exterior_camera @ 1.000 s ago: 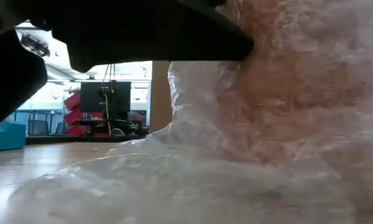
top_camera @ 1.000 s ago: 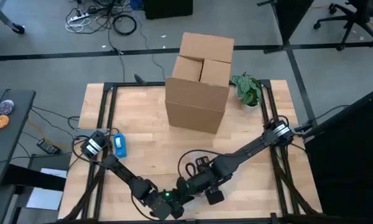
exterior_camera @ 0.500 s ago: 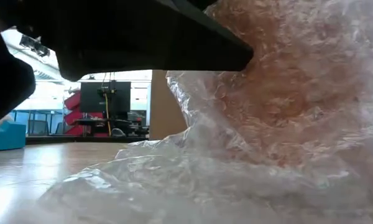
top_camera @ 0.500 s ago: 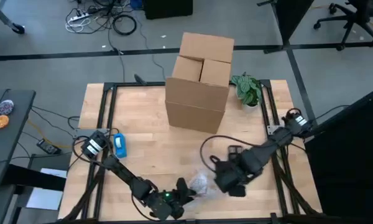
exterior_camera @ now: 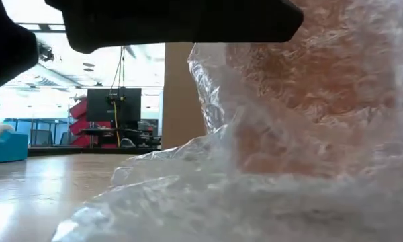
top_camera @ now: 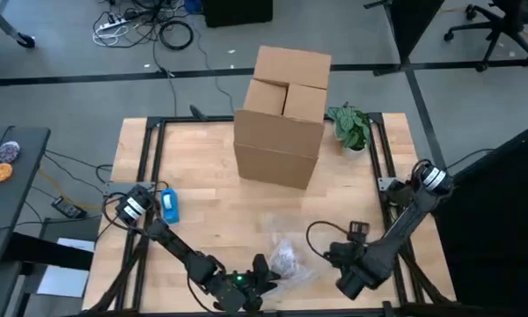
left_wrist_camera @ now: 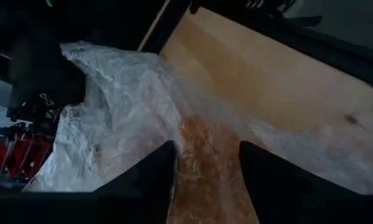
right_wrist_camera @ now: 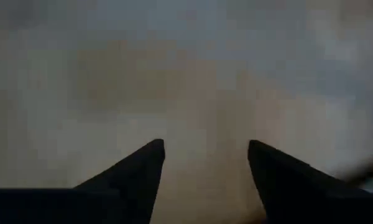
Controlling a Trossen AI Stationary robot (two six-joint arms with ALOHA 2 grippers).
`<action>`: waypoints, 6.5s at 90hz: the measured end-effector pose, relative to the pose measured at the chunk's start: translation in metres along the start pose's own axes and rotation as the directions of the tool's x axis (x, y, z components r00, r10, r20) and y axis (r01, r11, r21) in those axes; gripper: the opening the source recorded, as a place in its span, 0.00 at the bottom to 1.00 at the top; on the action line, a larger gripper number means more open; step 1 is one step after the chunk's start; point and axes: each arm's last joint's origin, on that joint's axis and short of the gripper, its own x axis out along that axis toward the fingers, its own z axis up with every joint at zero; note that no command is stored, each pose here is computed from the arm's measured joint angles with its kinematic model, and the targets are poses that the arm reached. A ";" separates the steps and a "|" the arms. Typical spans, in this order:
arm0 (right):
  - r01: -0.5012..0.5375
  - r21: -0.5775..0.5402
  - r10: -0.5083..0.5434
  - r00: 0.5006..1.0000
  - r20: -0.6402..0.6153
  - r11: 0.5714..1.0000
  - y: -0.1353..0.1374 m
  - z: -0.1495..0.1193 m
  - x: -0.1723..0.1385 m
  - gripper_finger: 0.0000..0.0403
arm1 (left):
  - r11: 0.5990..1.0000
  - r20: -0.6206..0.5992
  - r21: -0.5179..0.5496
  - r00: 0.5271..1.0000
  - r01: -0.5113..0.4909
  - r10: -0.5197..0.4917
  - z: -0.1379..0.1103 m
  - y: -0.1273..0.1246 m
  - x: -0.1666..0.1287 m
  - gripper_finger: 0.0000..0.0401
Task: Wrap mug
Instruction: Wrap the orange mug using the transparent bubble wrap
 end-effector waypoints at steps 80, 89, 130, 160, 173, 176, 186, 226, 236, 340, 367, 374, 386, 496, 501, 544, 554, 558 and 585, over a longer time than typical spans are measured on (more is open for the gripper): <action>0.049 -0.461 0.300 0.698 0.650 0.886 0.029 0.091 -0.013 0.41 | 0.992 -0.029 -0.122 0.999 0.025 -0.028 -0.012 0.014 0.013 0.40; -0.020 -0.504 0.366 0.713 0.598 0.863 0.027 0.100 -0.003 0.41 | 0.992 -0.043 -0.123 0.999 0.019 -0.025 -0.016 0.018 0.017 0.40; -0.236 -0.545 0.431 0.863 0.263 0.804 -0.003 0.121 0.001 0.41 | 0.983 -0.202 -0.013 0.964 -0.182 0.175 -0.031 0.047 0.027 0.40; -0.339 -0.472 0.453 0.879 0.151 0.814 -0.015 0.128 0.003 0.41 | 0.975 -0.207 -0.122 0.965 -0.188 0.160 -0.055 0.075 0.051 0.40; -0.336 -0.423 0.410 0.907 0.095 0.842 -0.007 0.126 0.030 0.41 | 0.981 -0.235 -0.071 0.959 -0.179 0.158 -0.058 0.072 0.051 0.40; -0.339 -0.419 0.405 0.911 0.077 0.843 -0.005 0.126 0.035 0.41 | 0.982 -0.240 -0.060 0.958 -0.177 0.158 -0.056 0.070 0.049 0.40; -0.345 -0.406 0.398 0.916 0.050 0.846 -0.003 0.126 0.042 0.41 | 0.975 -0.254 -0.049 0.947 -0.215 0.196 -0.043 0.070 0.035 0.40; -0.322 -0.301 0.362 0.928 0.086 0.898 -0.007 0.127 0.040 0.37 | 0.899 -0.215 -0.400 0.971 -0.181 0.100 -0.003 0.049 -0.050 0.40; -0.328 -0.263 0.366 0.924 0.109 0.907 -0.007 0.129 0.039 0.37 | 0.858 -0.147 -0.478 0.980 -0.188 0.132 -0.004 0.029 -0.046 0.40; -0.413 0.115 0.385 0.899 0.208 0.904 -0.064 0.095 -0.044 0.43 | 0.802 0.160 -0.588 0.958 -0.100 0.237 -0.046 0.040 0.029 0.40; -0.303 0.216 0.303 0.952 0.034 0.928 -0.053 0.027 -0.062 0.43 | 0.797 0.139 -0.592 0.958 -0.123 0.251 -0.047 0.040 0.029 0.40; -0.290 0.234 0.294 0.956 0.020 0.928 -0.040 0.014 -0.053 0.43 | 0.794 0.135 -0.595 0.958 -0.127 0.254 -0.048 0.041 0.030 0.40; -0.192 0.236 0.194 0.981 0.013 0.953 -0.025 -0.003 -0.028 0.43 | 0.792 0.126 -0.596 0.958 -0.135 0.259 -0.050 0.043 0.032 0.40; -0.072 -0.373 0.243 0.868 0.432 0.925 -0.038 0.102 0.016 0.31 | 0.749 0.006 -0.638 0.972 -0.178 0.236 -0.052 0.084 0.025 0.40; -0.073 -0.369 0.241 0.869 0.432 0.926 -0.039 0.103 0.016 0.30 | 0.756 -0.008 -0.631 0.975 -0.176 0.220 -0.050 0.091 0.018 0.40; -0.092 -0.328 0.244 0.853 0.461 0.940 -0.045 0.112 0.020 0.28 | 0.752 -0.210 -0.633 0.976 -0.183 0.061 -0.069 0.116 -0.002 0.40; -0.099 -0.314 0.246 0.845 0.475 0.944 -0.046 0.117 0.018 0.28 | 0.728 -0.231 -0.664 0.973 -0.173 0.020 -0.086 0.113 0.013 0.40; -0.100 -0.310 0.245 0.845 0.475 0.946 -0.048 0.118 0.018 0.28 | 0.720 -0.234 -0.673 0.972 -0.170 0.011 -0.091 0.113 0.020 0.40; -0.121 -0.330 0.251 0.888 0.386 0.936 -0.062 0.126 -0.002 0.28 | 0.690 -0.216 -0.712 0.976 -0.131 -0.037 -0.107 0.118 0.034 0.40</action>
